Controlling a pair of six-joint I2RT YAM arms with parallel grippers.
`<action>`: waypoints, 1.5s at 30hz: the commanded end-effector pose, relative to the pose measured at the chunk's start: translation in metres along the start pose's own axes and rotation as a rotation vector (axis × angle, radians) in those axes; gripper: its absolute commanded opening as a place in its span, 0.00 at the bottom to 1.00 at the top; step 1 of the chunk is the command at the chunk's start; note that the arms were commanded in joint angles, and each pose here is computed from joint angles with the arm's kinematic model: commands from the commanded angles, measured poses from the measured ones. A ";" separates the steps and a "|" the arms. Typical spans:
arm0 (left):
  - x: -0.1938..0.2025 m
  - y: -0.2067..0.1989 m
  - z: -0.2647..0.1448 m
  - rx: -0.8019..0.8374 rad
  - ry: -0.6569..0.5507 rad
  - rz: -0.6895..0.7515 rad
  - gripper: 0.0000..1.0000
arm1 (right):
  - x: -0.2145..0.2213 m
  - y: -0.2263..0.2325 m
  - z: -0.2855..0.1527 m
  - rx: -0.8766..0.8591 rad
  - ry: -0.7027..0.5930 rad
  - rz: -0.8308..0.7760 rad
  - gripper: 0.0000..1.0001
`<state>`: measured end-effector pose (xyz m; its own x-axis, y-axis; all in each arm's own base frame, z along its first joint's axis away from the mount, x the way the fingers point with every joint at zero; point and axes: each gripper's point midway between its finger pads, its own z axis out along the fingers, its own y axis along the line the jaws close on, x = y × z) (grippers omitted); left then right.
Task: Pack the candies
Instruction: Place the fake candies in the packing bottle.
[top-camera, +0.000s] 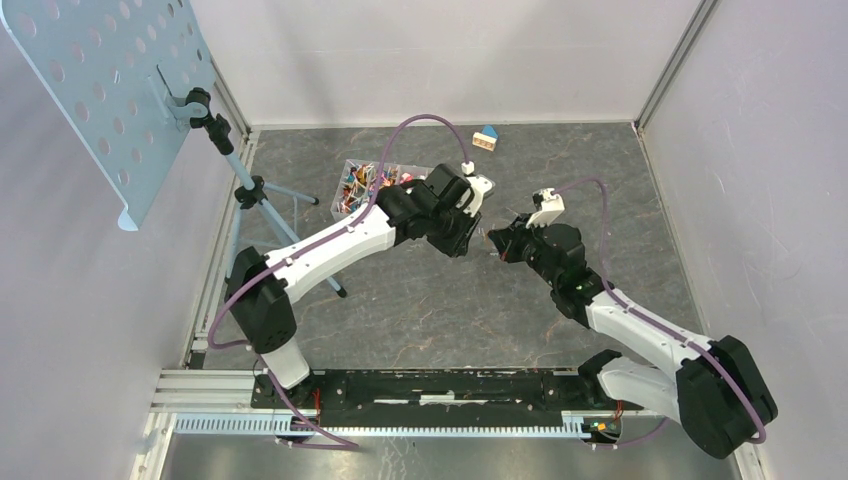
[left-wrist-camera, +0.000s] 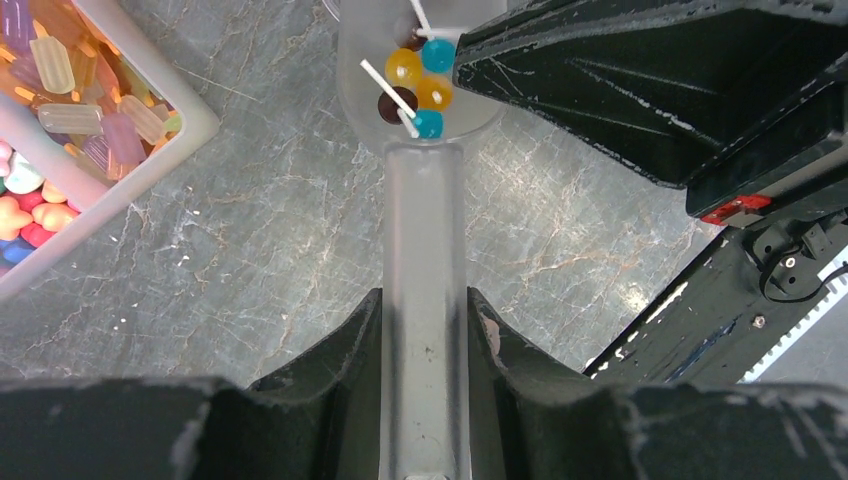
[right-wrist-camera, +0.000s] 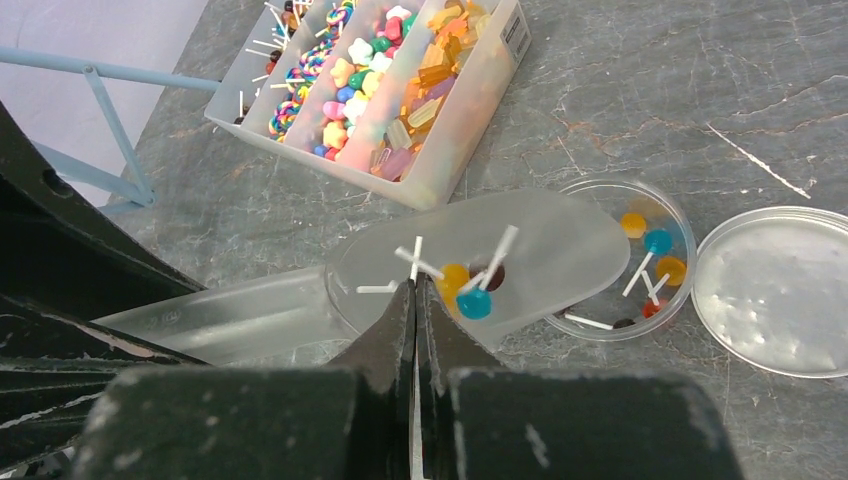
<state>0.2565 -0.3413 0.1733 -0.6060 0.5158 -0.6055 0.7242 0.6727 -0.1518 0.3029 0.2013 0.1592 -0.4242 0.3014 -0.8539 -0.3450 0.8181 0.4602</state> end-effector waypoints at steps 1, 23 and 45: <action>-0.035 -0.005 -0.013 -0.006 -0.100 -0.009 0.02 | 0.004 -0.006 0.003 0.011 -0.006 -0.016 0.00; -0.047 0.003 -0.010 -0.046 -0.066 0.026 0.02 | 0.020 -0.012 0.007 0.019 0.034 -0.017 0.00; -0.038 0.013 -0.062 -0.103 -0.112 0.043 0.02 | -0.066 0.023 -0.026 -0.021 -0.134 -0.072 0.30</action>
<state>0.2673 -0.3348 0.2066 -0.6023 0.5157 -0.6093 0.7018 0.7058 -0.0964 0.2982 0.1931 0.1775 -0.3878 0.2788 -0.8786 -0.3585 0.8325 0.4224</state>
